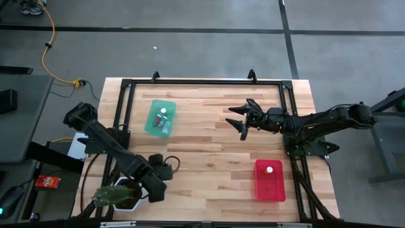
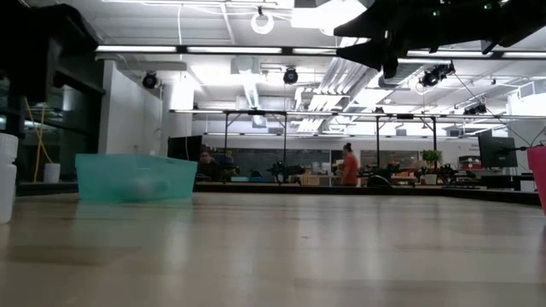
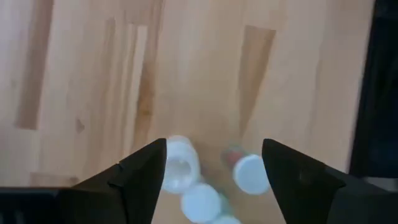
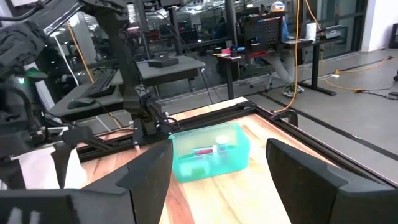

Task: Pick and place medicine bottles into bin by pill shape (circle, oval)
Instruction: Put the white tablet bottle into the red bin

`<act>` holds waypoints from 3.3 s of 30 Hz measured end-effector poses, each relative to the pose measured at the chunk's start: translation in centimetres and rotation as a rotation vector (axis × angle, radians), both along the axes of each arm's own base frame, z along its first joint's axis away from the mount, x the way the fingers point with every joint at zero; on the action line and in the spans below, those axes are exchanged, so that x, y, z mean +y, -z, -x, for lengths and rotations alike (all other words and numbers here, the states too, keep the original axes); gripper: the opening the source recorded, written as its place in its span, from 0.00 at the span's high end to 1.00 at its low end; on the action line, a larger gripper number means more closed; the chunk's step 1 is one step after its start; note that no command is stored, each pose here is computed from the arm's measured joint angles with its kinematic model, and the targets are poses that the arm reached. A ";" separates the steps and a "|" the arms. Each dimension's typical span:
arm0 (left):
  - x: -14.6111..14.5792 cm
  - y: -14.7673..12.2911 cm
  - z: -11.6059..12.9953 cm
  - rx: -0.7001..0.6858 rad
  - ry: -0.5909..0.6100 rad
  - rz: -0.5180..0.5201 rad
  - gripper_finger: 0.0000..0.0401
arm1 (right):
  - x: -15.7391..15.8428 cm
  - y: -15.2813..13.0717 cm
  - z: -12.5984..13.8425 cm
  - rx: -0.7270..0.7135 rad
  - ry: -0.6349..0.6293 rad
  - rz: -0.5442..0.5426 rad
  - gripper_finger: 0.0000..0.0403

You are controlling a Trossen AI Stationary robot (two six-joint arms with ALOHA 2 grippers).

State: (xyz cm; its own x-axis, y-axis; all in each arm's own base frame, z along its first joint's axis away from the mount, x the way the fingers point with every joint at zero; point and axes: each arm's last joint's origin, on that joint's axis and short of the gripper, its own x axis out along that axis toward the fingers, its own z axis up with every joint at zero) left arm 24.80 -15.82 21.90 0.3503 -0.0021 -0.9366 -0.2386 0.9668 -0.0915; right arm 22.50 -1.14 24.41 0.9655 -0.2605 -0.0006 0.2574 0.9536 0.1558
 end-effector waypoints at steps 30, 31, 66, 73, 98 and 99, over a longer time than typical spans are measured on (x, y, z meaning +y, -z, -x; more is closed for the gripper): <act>0.7 4.8 -0.5 0.231 -0.080 -0.004 0.40 | 0.0 0.0 0.0 0.001 0.000 0.004 0.38; 0.7 5.1 -0.5 0.238 -0.080 -0.012 0.40 | 0.0 0.0 0.0 0.001 0.000 0.004 0.38; 0.9 3.7 -0.5 0.166 -0.052 -0.009 0.71 | 0.0 0.0 0.0 0.001 0.000 0.004 0.38; 2.6 1.5 -1.0 0.102 -0.014 -0.069 0.70 | 0.0 0.0 0.0 0.001 0.000 0.004 0.38; 17.8 -0.1 -3.9 -1.044 -0.132 -0.377 0.70 | 0.3 1.1 -0.2 0.119 -0.106 0.103 0.38; 18.2 0.1 -3.6 -1.080 -0.143 -0.354 0.70 | 0.3 1.1 -0.2 0.121 -0.113 0.119 0.38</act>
